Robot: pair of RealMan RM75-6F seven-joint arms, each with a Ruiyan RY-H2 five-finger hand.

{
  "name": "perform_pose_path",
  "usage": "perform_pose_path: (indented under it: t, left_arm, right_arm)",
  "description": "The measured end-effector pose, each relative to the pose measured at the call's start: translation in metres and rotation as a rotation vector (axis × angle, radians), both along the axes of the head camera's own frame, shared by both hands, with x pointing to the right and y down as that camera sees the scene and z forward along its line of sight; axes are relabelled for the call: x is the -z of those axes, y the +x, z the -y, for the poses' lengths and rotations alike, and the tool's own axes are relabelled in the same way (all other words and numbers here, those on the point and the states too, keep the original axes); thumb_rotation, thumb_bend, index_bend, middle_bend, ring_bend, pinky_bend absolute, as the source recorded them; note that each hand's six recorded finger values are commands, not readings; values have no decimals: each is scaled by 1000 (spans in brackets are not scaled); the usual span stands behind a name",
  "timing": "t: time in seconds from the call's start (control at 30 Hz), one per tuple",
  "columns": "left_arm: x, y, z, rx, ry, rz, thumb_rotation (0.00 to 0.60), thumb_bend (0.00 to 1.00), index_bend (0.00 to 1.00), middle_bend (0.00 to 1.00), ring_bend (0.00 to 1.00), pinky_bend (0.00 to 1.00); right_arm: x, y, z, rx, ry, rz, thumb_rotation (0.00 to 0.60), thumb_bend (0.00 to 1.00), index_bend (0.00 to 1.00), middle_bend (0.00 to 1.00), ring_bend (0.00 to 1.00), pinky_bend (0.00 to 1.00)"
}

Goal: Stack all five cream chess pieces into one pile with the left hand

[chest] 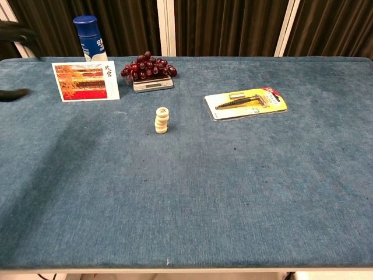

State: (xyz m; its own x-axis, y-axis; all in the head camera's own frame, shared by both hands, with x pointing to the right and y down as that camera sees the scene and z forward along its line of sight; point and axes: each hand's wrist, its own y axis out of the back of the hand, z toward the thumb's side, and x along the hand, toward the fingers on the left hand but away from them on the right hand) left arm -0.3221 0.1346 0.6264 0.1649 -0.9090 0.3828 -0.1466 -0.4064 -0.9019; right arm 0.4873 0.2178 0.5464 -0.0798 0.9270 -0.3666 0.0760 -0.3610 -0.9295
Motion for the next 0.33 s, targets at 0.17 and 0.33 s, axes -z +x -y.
perform_pose_path:
  t: [0.17,0.33]
  left_arm:
    - [16,-53,-32,45,39,96,600,249,257,85,0,0]
    - [26,-89,-57,94,-8,148,600,246,249,85,0,0]
  right_arm:
    - [0,-7,2,24,-16,41,600,153,0,22,0,53]
    - [1,-10,2,42,-28,58,600,154,0,22,0,52]
